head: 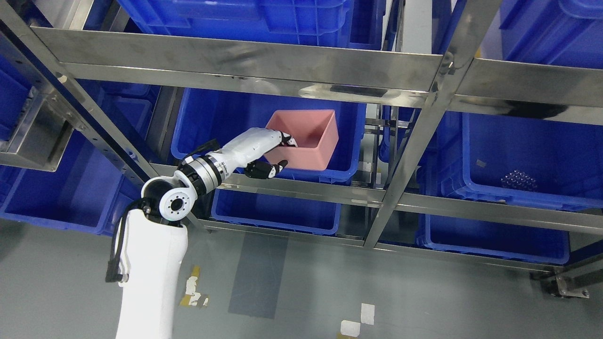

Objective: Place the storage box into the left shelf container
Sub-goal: 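Lower the pink box into the blue bin on the shelf, then release the pink box and withdraw the left hand from the bin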

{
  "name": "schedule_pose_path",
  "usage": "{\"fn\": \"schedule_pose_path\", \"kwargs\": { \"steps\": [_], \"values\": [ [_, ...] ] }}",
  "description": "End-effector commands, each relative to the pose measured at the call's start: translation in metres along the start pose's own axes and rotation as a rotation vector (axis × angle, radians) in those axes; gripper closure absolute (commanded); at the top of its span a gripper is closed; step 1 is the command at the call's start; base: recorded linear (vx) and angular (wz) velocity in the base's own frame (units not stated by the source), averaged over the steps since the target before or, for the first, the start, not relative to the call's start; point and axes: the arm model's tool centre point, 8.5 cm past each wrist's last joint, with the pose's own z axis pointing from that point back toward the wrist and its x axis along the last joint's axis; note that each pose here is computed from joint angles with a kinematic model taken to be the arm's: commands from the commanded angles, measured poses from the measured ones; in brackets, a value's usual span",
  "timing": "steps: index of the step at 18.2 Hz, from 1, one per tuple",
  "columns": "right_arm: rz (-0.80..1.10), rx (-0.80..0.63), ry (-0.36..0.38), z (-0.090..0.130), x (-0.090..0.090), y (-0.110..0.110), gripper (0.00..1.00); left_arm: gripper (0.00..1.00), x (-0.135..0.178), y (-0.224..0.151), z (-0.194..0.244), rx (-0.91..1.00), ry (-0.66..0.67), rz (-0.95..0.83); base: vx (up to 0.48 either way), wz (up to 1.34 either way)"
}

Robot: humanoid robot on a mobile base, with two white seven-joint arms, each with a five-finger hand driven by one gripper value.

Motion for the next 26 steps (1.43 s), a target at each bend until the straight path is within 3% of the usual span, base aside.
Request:
{"fn": "schedule_pose_path", "kwargs": {
  "steps": [1,4,5,10,14,16,19,26],
  "values": [
    [0.0,-0.016,-0.037,-0.001,0.018,-0.011,0.01,0.39,-0.031,-0.012,0.009,0.012,0.082,0.052,0.0,0.0],
    [0.0,-0.016,-0.037,-0.001,0.018,-0.011,0.01,0.1,-0.03,-0.015,0.003,0.059,0.087,0.109,0.0,0.0],
    [0.0,-0.016,-0.037,-0.001,0.018,-0.011,0.01,0.07,-0.029,-0.017,0.001,0.092,0.08,0.162,0.0,0.0],
    [0.0,-0.016,-0.037,-0.001,0.018,-0.011,0.01,0.04,-0.014,-0.016,-0.006,0.196,-0.033,0.344,0.0,0.0],
    [0.0,-0.016,-0.037,-0.001,0.018,-0.011,0.01,0.04,0.002,-0.049,-0.004,0.419,-0.114,0.72,0.0,-0.01],
    [0.0,-0.016,-0.037,-0.001,0.018,-0.011,0.01,0.03,0.001,-0.068,0.008,0.538,-0.08,0.832,0.0,0.0],
    [0.0,-0.016,-0.037,-0.001,0.018,-0.011,0.01,0.03,0.004,-0.079,0.035,0.701,-0.06,0.92,0.0,0.0],
    [0.0,-0.016,-0.037,-0.001,0.018,-0.011,0.01,0.01,-0.004,-0.077,0.062,0.786,-0.034,0.999,0.0,0.0]
  ]
}}
